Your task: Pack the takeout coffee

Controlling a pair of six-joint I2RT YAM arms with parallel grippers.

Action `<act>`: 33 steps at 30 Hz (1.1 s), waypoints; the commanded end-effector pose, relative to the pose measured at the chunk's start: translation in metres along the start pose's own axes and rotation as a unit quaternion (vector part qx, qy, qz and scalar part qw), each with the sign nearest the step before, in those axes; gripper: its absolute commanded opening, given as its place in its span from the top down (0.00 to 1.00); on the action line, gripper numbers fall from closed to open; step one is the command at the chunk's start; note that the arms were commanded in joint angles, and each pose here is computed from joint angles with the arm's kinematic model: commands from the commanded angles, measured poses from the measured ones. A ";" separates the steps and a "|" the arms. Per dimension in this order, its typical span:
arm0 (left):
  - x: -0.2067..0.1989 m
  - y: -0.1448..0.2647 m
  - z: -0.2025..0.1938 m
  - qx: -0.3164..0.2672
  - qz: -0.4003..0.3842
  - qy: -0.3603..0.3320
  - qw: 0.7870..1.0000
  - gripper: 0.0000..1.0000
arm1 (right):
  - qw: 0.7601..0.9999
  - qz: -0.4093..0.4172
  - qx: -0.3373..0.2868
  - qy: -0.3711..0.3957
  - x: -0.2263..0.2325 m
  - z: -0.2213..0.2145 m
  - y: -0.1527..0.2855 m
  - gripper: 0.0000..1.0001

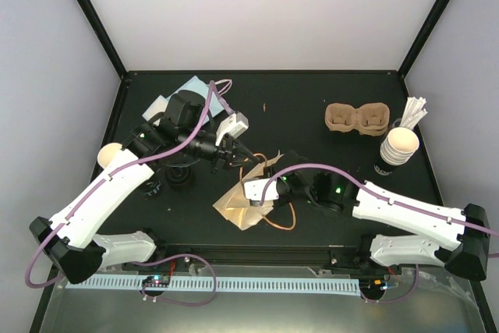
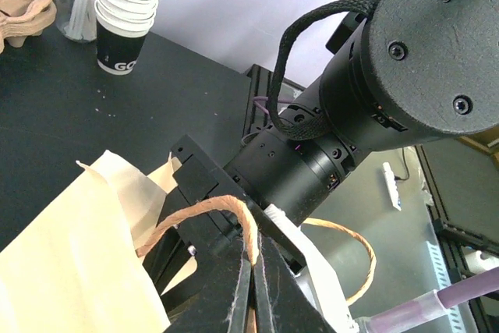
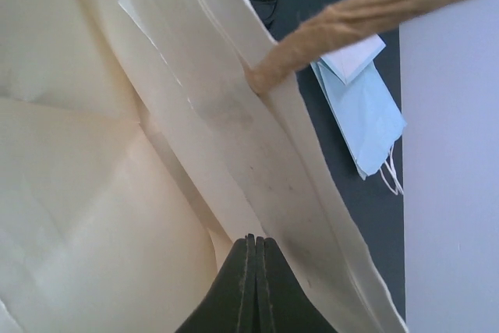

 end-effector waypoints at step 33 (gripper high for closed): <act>-0.008 0.004 0.063 -0.090 -0.008 0.012 0.996 0.98 | 0.649 -0.344 -0.019 -0.678 -0.085 -0.163 0.105 0.95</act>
Point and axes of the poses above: each gripper's point midway between its finger pads, its own y axis back along the fingers, its own x axis along the line the jaws close on, z = x × y, the point moved 5 cm from there along y, back along the fingers, and after that the axes turned 4 degrees about y, right-handed, at the moved point
